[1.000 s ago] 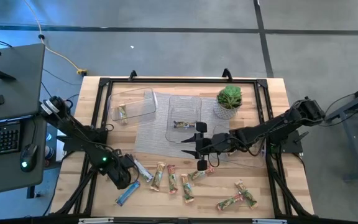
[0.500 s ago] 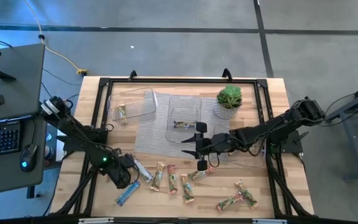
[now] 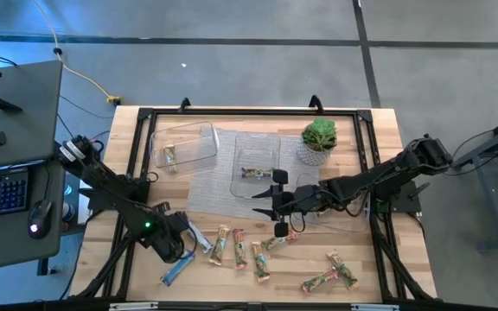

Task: Pick and place Granola Bars by type
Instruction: Put the yellow granola bar into the left transparent bin

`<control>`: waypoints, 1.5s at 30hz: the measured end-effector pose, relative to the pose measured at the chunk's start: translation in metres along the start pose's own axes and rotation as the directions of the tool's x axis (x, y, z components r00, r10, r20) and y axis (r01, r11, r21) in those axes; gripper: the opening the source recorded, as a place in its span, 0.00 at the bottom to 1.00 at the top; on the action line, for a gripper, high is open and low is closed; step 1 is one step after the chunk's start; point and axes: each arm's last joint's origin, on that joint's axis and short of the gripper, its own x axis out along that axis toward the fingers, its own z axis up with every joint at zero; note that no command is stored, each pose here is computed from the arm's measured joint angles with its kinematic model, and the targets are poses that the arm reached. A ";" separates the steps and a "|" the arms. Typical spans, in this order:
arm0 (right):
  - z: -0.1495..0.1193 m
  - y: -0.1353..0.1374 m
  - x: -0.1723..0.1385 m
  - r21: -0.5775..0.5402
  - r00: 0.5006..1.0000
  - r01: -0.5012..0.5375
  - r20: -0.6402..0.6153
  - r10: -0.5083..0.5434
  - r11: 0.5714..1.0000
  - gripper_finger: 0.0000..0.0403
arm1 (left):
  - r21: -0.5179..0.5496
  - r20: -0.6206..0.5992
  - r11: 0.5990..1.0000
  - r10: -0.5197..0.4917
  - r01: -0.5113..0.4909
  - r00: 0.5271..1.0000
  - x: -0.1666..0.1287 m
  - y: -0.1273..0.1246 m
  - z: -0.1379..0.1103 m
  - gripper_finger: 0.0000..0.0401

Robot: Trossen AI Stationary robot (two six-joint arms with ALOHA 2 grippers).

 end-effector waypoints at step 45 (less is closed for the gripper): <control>0.001 0.000 0.000 0.001 1.000 -0.007 0.002 0.007 1.000 0.35 | -0.260 0.049 0.928 0.288 -0.266 0.956 -0.005 0.259 0.178 0.31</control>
